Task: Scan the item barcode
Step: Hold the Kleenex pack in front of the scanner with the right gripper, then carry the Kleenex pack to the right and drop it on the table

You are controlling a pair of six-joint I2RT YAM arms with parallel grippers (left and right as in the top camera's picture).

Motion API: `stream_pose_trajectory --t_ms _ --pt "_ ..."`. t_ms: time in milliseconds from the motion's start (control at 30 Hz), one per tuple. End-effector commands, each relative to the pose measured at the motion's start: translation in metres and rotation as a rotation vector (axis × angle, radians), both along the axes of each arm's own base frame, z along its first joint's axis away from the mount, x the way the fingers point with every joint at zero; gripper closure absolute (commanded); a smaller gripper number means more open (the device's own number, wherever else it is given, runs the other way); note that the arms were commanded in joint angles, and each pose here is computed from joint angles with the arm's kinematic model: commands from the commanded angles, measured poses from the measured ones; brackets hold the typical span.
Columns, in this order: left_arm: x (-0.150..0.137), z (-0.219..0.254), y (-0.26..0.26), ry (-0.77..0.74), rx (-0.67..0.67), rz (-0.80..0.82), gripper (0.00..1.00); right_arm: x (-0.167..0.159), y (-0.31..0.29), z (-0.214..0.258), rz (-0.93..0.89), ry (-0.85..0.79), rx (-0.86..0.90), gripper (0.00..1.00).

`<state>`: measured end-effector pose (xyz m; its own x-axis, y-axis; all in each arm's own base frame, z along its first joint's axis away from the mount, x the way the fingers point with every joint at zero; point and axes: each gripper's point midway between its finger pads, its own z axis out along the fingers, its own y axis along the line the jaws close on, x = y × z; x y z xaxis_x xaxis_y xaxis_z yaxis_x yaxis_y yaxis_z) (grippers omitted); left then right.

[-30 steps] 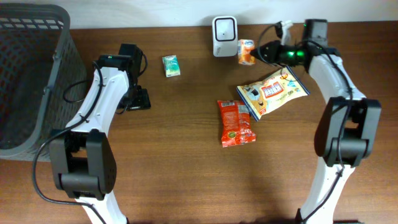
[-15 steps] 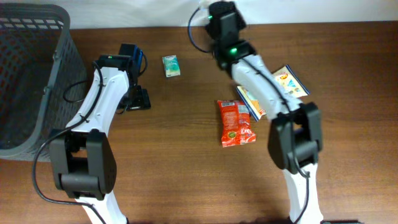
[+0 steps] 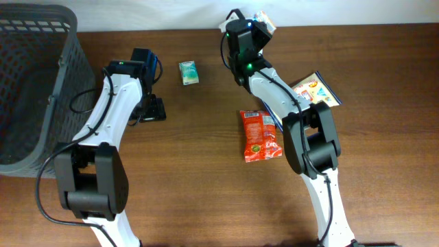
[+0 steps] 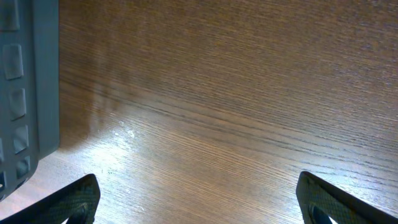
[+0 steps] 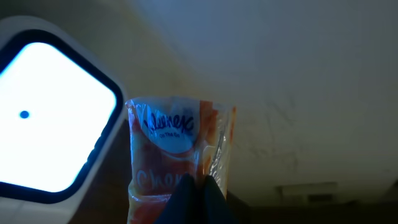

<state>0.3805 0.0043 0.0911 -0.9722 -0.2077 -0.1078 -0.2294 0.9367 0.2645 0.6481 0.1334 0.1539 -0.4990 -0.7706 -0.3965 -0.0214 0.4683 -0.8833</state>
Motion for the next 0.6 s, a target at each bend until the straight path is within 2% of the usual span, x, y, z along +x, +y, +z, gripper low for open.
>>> stream_pose_trajectory --t_ms 0,133,267,433,500,567 --pt "-0.001 -0.003 0.004 0.007 0.015 0.016 0.01 -0.007 -0.047 0.05 -0.171 -0.134 0.073 0.96" --pt "-0.001 -0.003 0.004 0.007 0.015 0.016 0.01 -0.024 -0.123 0.096 -0.394 -0.274 0.151 0.96" --pt "-0.002 -0.003 0.004 0.008 0.015 0.016 0.01 -0.055 -0.213 0.109 -0.567 -0.246 0.234 0.96" --pt "-0.001 -0.003 0.004 0.007 0.015 0.016 0.01 -0.129 -0.336 0.068 -0.858 -0.132 0.481 0.96" --pt "-0.001 -0.003 0.004 0.007 0.015 0.016 0.01 -0.163 -0.376 0.036 -0.986 -0.071 0.631 0.96" --pt "-0.001 -0.003 0.004 0.007 0.015 0.016 0.01 -0.183 -0.395 0.01 -1.043 -0.021 0.803 0.96"
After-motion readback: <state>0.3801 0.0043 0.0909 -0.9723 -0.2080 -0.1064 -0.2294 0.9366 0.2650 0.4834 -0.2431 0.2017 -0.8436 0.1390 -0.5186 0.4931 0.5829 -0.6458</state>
